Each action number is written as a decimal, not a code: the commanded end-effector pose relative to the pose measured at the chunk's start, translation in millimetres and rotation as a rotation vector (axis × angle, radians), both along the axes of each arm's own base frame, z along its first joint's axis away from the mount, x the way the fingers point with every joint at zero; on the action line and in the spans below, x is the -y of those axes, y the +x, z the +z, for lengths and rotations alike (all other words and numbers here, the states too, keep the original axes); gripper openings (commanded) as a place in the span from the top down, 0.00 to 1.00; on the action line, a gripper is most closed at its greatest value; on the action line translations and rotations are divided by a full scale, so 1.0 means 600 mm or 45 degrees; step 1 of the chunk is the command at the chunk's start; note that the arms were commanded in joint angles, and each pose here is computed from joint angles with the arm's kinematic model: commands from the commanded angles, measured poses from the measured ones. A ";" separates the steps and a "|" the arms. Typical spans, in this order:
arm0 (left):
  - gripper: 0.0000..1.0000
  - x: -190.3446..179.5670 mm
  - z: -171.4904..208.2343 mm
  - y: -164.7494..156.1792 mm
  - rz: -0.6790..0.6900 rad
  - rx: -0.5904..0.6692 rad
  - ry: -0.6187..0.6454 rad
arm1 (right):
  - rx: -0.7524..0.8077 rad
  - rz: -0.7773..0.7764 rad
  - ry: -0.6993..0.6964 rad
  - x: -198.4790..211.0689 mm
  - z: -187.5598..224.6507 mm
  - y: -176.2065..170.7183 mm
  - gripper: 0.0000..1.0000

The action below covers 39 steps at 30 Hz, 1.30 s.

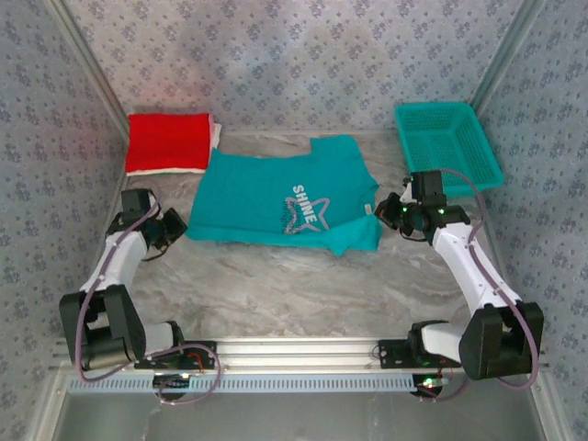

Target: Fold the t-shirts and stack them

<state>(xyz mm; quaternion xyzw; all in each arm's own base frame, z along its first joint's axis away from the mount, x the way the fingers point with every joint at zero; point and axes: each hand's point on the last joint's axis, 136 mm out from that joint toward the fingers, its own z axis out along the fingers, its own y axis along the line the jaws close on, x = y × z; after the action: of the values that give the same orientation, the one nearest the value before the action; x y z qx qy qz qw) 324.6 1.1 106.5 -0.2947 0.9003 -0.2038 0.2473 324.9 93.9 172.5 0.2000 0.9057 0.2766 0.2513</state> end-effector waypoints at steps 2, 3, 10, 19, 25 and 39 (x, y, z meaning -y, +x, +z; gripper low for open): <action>1.00 -0.006 0.006 0.022 -0.034 0.005 0.018 | 0.048 -0.051 -0.009 0.011 0.018 0.032 1.00; 1.00 -0.007 0.002 0.024 -0.034 -0.007 0.023 | 0.046 -0.057 -0.012 0.013 0.016 0.036 1.00; 1.00 -0.013 -0.013 0.046 -0.046 -0.037 0.032 | 0.034 -0.065 -0.023 0.016 0.006 0.071 1.00; 0.80 -0.017 -0.014 0.110 -0.111 -0.054 0.030 | 0.011 -0.090 -0.039 0.016 -0.008 0.143 0.96; 0.59 -0.033 0.006 0.158 -0.061 -0.026 0.046 | 0.028 -0.015 0.079 0.008 0.037 0.223 0.59; 0.56 0.065 -0.021 0.010 -0.247 0.004 0.199 | -0.060 0.164 -0.130 -0.042 -0.087 0.013 0.57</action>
<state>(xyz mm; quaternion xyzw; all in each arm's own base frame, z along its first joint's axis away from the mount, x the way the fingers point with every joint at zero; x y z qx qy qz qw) 342.3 -38.3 121.4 -0.1899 0.9250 -0.1720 0.2807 343.2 122.5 151.9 0.1381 0.9198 0.2735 0.2451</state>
